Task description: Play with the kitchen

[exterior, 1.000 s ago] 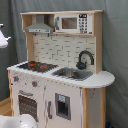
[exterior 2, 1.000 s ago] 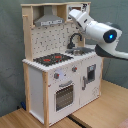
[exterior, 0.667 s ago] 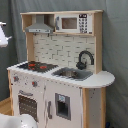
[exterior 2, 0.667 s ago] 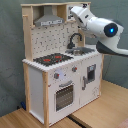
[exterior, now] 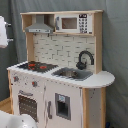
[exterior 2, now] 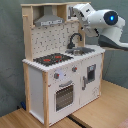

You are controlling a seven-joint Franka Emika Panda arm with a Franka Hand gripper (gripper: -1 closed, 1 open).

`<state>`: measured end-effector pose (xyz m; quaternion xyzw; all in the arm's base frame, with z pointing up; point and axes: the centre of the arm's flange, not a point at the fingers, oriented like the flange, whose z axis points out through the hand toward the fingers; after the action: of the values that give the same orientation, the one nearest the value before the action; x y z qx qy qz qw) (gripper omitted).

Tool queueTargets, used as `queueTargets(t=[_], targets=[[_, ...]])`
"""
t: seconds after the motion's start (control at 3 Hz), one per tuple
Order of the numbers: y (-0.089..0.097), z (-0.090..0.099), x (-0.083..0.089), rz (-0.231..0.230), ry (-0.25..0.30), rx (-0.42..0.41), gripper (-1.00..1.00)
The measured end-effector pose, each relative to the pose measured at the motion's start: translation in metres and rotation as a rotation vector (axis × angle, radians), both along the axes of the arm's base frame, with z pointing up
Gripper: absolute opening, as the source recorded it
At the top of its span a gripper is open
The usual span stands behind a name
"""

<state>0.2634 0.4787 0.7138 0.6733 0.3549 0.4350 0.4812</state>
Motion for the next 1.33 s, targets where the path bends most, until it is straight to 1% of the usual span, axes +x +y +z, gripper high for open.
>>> queueTargets(t=[0.33,0.67,1.0,1.33], targets=[[-0.009,-0.001,0.007,-0.034,0.095,0.085,1.0],[-0.019,-0.006,0.013,-0.078,0.189,0.155,1.0],[-0.033,-0.01,0.023,-0.129,0.295,0.219,1.0],[-0.058,-0.014,0.052,-0.184,0.407,0.283,1.0]])
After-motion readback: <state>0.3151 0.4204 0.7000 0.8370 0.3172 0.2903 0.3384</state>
